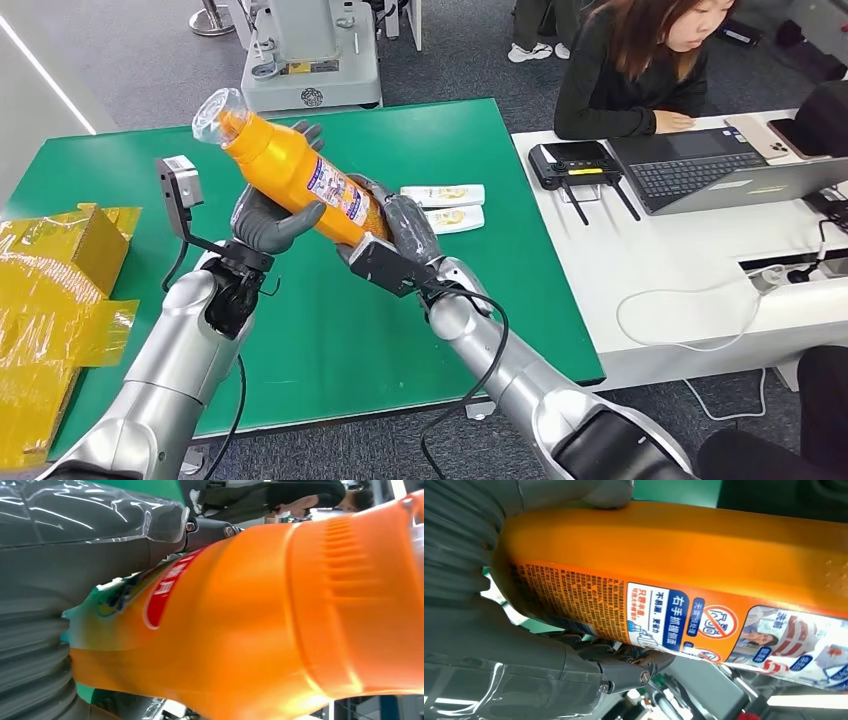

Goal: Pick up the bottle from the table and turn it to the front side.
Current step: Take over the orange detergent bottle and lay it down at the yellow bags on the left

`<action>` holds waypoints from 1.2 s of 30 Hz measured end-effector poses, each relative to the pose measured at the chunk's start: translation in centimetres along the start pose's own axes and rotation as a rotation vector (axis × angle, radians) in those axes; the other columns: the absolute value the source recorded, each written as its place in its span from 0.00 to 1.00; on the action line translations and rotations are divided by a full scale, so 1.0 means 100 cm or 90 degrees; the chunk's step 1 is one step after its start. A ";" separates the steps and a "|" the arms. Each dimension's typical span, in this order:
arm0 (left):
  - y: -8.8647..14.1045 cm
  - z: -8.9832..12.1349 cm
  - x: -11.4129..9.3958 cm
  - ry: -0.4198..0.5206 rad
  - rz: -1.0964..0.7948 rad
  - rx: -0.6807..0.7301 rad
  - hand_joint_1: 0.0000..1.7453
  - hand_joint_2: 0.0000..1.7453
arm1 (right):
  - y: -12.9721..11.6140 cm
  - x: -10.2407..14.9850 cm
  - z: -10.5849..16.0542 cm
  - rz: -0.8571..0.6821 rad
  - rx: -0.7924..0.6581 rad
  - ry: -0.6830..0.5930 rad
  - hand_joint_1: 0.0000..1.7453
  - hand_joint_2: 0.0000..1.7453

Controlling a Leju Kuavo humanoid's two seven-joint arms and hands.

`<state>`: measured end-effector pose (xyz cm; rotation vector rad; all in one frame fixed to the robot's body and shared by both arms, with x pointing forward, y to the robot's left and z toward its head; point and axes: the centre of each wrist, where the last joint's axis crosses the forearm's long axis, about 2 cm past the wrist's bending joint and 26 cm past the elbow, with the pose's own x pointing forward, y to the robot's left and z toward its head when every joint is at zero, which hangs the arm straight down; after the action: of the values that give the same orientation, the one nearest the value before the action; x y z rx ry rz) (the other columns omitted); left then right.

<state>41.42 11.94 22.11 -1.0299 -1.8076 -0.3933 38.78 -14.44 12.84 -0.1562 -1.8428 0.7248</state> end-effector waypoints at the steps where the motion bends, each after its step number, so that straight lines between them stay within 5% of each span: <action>1: 0.002 0.000 0.000 0.004 -0.002 0.003 0.00 1.00 | 0.002 -0.002 0.002 0.000 0.007 0.007 1.00 1.00; 20: 0.028 0.009 0.006 0.023 -0.020 0.032 0.00 1.00 | 0.032 -0.038 0.051 -0.018 0.034 0.105 1.00 1.00; 36: 0.022 0.009 0.001 0.034 0.001 -0.004 0.00 1.00 | 0.003 -0.028 0.031 0.043 -0.045 0.043 1.00 1.00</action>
<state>42.63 13.89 21.41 -1.0167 -1.7589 -0.4217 37.09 -16.63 9.70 -0.2878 -1.8065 0.6929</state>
